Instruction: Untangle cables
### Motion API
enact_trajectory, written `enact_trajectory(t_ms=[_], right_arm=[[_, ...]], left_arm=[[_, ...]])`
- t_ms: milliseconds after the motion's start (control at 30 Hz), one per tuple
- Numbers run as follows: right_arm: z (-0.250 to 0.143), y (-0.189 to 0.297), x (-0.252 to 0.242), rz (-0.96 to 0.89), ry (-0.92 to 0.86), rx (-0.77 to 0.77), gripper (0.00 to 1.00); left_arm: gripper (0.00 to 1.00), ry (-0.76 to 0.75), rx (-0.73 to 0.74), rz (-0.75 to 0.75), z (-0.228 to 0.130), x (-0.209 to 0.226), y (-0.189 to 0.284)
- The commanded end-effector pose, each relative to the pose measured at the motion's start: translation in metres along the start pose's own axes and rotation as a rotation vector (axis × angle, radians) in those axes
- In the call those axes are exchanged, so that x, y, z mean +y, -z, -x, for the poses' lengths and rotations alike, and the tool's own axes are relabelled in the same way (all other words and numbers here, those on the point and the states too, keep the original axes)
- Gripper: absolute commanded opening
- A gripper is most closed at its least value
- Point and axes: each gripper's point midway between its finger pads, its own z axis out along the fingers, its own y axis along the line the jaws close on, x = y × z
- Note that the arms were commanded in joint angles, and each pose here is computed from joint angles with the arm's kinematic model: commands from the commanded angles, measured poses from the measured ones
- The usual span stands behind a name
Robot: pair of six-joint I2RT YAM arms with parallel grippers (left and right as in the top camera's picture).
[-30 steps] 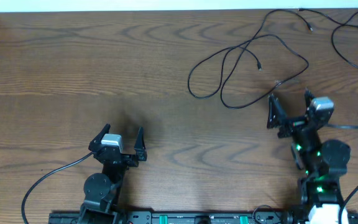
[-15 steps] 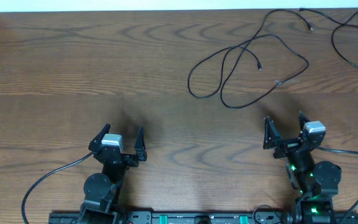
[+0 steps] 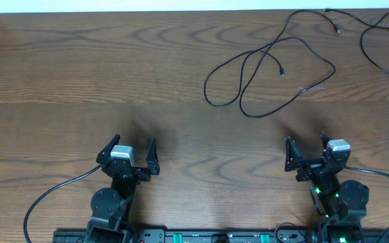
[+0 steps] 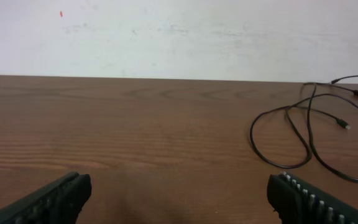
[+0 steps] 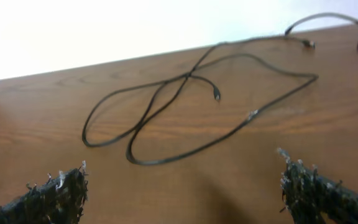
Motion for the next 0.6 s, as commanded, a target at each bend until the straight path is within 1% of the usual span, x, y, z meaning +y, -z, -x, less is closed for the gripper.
enact_trajectory(t_ms=[0, 167, 567], right_arm=[[0.010, 0.003, 0.004, 0.013, 0.023, -0.047, 0.99], [0.025, 0.009, 0.004, 0.004, 0.060, -0.117, 0.99], [0.024, 0.009, 0.004, 0.002, 0.063, -0.114, 0.99]], left_arm=[[0.96, -0.008, 0.051, 0.023, -0.017, 0.005, -0.001], [0.96, -0.008, 0.051, 0.023, -0.017, 0.005, -0.001], [0.96, -0.008, 0.051, 0.023, -0.017, 0.005, -0.001]])
